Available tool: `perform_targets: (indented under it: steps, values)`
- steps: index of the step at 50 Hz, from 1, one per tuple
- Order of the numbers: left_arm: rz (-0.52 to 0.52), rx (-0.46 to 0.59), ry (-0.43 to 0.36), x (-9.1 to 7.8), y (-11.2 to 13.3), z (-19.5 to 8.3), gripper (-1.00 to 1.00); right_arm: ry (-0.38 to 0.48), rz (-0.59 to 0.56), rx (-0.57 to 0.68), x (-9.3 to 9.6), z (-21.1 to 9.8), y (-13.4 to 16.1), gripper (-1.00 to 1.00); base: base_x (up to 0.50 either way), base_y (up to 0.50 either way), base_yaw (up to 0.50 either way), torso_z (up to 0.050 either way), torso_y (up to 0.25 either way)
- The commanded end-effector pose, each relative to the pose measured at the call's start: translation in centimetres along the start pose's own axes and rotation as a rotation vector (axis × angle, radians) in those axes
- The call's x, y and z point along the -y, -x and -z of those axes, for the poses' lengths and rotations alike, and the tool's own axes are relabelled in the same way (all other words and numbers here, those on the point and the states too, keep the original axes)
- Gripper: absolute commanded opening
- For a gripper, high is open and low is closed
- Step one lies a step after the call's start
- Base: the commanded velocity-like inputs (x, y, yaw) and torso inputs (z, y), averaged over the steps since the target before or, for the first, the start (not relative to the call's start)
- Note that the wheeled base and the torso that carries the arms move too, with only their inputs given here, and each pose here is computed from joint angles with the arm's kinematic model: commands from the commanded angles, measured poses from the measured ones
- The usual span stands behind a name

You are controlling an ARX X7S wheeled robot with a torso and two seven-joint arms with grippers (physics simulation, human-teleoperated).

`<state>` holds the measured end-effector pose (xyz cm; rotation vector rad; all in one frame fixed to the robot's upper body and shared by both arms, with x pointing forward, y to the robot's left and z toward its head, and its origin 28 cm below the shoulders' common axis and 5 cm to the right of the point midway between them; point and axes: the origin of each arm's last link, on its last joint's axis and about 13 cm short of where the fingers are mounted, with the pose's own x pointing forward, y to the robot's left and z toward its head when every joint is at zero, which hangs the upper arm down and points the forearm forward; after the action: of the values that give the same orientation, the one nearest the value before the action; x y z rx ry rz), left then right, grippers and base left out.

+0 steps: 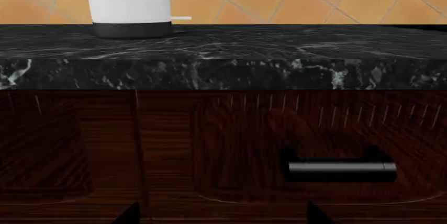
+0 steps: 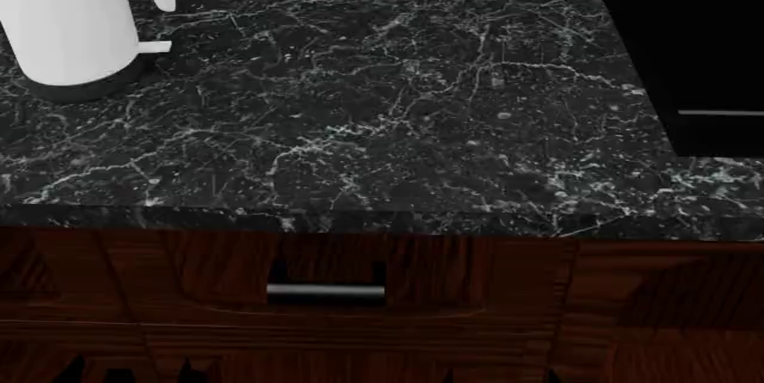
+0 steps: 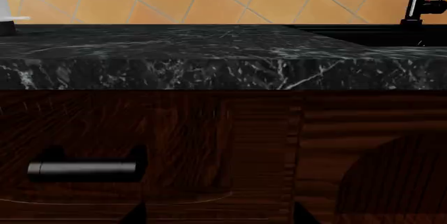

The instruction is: Close the lid of the electric kettle.

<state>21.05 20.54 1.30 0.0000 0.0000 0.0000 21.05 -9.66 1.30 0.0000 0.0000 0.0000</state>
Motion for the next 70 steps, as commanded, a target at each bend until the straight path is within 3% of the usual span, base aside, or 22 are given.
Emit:
perform_targets:
  steps: [1,17,20,23,32,70]
  values:
    - [0.000,0.000,0.000,0.0,0.0,0.0,1.00,0.000,0.000,0.000,-0.1,0.0,0.0,1.00,0.00,0.00,0.00,0.000,0.000]
    - [-0.018,0.005,0.001,-0.1,0.0,-0.1,1.00,-0.015,-0.014,-0.010,0.1,-0.6,-0.2,1.00,0.00,0.00,0.00,0.000,0.000]
    - [-0.041,-0.012,-0.043,-0.4,0.3,-0.1,1.00,-0.021,-0.034,-0.005,-0.1,-0.9,-0.5,1.00,0.00,0.00,0.00,0.000,0.000]
    - [-0.031,-0.018,-0.021,-0.1,0.0,0.0,1.00,-0.026,-0.017,-0.006,0.1,-0.7,-0.2,1.00,0.00,0.00,0.00,0.000,0.000]
    - [-0.028,-0.021,-0.028,0.0,0.2,-0.1,1.00,0.004,-0.017,0.000,0.1,-0.7,-0.1,1.00,0.00,0.00,0.00,0.000,0.000]
    - [-0.032,-0.031,-0.049,-0.2,0.5,-0.3,1.00,-0.028,-0.003,-0.012,0.4,-1.1,0.0,1.00,0.00,0.47,0.00,0.000,0.000]
